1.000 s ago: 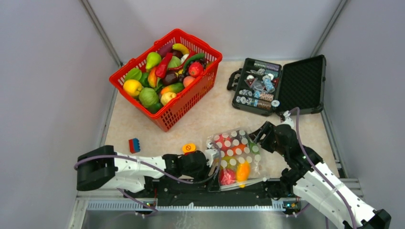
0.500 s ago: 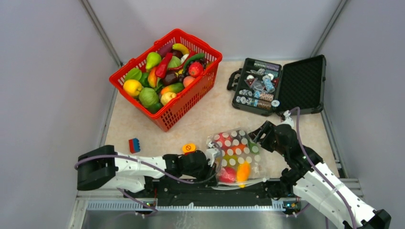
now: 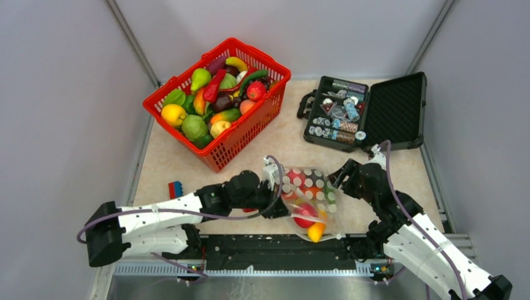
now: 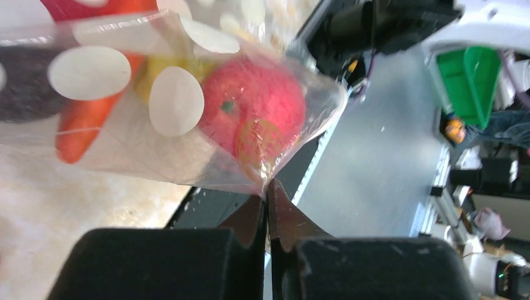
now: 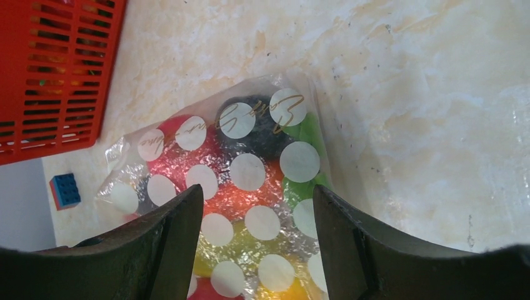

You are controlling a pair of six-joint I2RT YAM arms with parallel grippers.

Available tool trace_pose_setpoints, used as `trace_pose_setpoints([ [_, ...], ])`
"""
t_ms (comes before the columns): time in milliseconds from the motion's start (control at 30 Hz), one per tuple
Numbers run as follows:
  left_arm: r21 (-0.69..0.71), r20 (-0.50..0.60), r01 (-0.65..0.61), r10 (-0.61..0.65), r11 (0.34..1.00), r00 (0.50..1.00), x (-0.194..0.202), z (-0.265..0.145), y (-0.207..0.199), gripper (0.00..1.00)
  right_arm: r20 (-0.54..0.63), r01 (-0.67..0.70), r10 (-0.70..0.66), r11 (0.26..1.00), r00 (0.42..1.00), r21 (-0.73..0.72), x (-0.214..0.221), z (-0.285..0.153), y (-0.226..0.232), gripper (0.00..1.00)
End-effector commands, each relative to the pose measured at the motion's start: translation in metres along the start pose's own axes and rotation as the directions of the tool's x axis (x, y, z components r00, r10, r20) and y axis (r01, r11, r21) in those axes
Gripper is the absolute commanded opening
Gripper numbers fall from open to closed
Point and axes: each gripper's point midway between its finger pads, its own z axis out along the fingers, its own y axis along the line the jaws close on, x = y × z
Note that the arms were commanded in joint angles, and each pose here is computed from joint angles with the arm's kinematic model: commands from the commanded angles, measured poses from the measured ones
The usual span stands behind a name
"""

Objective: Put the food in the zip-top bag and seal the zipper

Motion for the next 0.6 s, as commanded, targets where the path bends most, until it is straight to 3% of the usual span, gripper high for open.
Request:
trace_pose_setpoints([
  [0,0.061,0.095,0.002,-0.008,0.998,0.995,-0.055,-0.021,-0.014,0.0,0.101,0.048,-0.043,0.997,0.994,-0.056,-0.032,-0.015,0.02,0.64],
  [167,0.09,0.143,0.047,-0.06,0.995,0.988,-0.094,-0.032,-0.014,0.0,0.126,0.108,-0.09,0.984,0.988,-0.14,-0.038,-0.024,0.037,0.64],
  [333,0.131,0.222,0.055,-0.084,0.99,0.971,-0.137,-0.045,-0.023,0.0,0.21,0.224,-0.165,0.926,0.964,-0.303,-0.048,-0.042,0.067,0.66],
  [433,0.13,0.281,0.061,-0.096,0.99,0.955,-0.163,-0.054,-0.022,0.0,0.301,0.325,-0.211,0.854,0.93,-0.405,-0.052,-0.056,0.085,0.67],
  [567,0.188,0.358,0.093,-0.157,0.978,0.921,-0.199,-0.065,-0.018,0.0,0.464,0.511,-0.278,0.692,0.841,-0.511,-0.047,-0.071,0.104,0.67],
])
